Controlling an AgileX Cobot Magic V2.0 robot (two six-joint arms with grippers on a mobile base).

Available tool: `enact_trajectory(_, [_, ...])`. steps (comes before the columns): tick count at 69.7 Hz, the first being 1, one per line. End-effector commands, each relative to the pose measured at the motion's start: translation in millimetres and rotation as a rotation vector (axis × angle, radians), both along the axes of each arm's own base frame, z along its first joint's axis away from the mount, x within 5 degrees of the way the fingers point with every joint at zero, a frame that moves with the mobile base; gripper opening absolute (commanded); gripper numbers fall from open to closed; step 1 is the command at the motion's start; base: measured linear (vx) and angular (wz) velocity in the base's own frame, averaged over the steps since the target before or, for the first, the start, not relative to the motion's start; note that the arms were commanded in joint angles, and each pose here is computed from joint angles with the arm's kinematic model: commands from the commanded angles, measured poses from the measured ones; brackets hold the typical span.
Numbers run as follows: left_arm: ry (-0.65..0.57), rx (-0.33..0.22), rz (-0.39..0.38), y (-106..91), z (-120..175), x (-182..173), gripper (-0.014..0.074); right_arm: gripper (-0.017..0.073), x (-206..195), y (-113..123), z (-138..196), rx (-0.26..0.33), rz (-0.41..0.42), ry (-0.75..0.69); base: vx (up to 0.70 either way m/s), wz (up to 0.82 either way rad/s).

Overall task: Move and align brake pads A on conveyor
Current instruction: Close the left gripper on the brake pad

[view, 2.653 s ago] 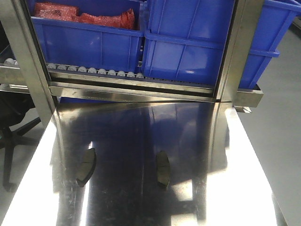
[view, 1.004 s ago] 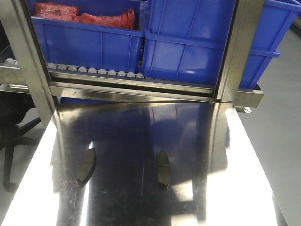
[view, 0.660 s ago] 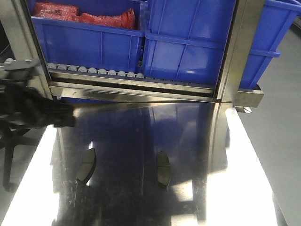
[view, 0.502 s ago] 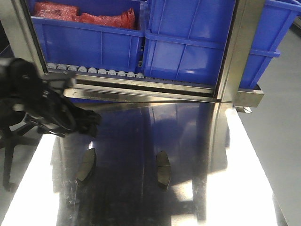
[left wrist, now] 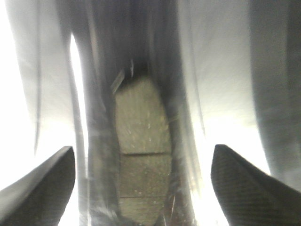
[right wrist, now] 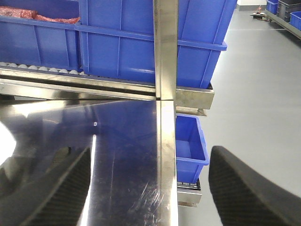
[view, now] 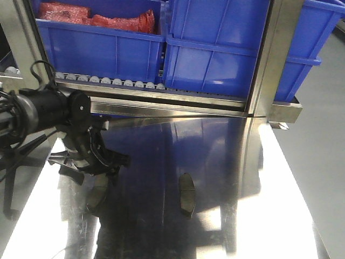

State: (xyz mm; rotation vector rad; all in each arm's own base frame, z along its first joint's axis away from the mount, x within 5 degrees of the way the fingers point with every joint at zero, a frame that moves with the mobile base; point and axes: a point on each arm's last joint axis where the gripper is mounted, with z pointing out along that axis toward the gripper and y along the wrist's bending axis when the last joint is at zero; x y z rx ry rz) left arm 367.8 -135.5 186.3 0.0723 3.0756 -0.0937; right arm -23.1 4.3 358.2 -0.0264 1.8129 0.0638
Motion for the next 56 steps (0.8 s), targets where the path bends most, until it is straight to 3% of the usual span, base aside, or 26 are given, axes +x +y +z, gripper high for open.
enact_trajectory(1, [-0.056,-0.030,0.015,-6.2,20,1,0.0544,0.0498,6,0,12,-0.006,-0.006,-0.060,0.00,0.00])
enact_trajectory(37, [-0.056,-0.027,0.008,-10.8,7,5,0.0512,0.0498,6,0,12,-0.006,-0.006,-0.060,0.00,0.00])
enact_trajectory(46, [-0.062,-0.030,0.009,-10.7,7,6,0.0376,0.0498,6,0,12,-0.006,-0.006,-0.060,0.00,0.00])
enact_trajectory(56, [-0.064,-0.030,0.009,-10.8,7,6,0.0095,0.0498,6,0,12,-0.006,-0.006,-0.060,0.00,0.00])
